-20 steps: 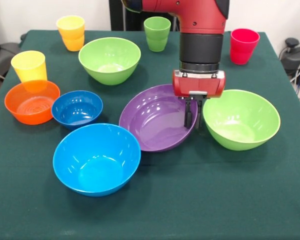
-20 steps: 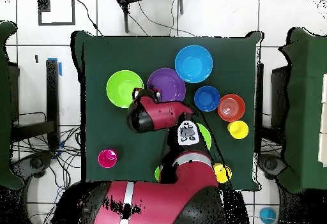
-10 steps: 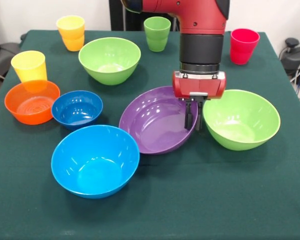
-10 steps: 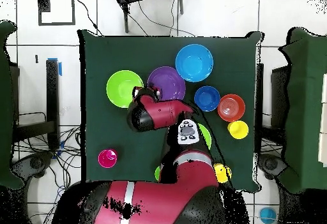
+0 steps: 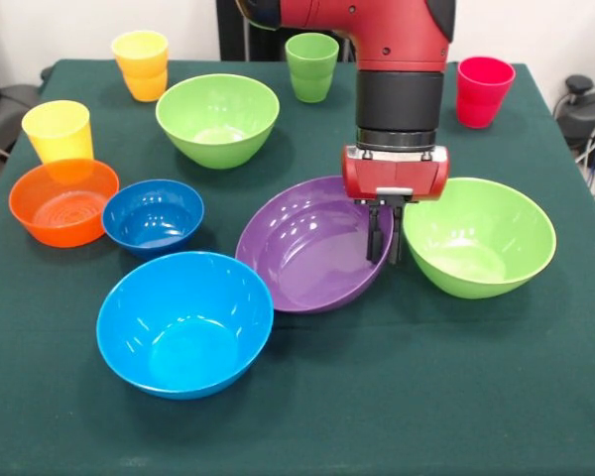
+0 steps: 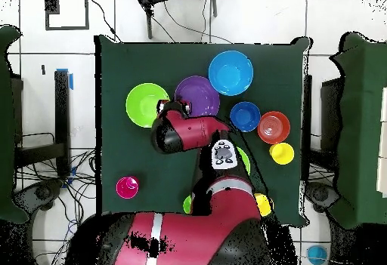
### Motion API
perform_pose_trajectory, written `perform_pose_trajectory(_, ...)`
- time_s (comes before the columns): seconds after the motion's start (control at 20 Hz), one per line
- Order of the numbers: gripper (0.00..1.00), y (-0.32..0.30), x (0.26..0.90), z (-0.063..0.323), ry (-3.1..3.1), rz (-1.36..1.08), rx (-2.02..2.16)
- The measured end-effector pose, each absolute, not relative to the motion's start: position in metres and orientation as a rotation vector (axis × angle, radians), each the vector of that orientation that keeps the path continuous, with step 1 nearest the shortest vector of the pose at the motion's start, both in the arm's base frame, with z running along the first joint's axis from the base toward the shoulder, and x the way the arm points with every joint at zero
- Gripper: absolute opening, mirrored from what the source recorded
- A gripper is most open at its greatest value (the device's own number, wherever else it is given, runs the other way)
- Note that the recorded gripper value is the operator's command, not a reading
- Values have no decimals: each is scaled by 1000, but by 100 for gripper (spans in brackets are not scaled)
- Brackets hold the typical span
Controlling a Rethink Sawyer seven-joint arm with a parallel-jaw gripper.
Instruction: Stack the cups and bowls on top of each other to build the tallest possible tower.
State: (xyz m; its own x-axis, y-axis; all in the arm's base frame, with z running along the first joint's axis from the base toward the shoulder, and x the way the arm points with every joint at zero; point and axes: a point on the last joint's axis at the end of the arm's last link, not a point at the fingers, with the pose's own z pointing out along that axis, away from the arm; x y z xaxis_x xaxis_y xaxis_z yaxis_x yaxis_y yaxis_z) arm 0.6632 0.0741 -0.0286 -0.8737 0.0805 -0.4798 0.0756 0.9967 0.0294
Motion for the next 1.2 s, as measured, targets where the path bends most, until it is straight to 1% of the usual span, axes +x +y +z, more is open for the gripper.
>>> perform_pose_trajectory(0.75,0,72,676,-27,2616,37,120)
perform_pose_trajectory(1.2,0,75,674,-36,2618,51,82)
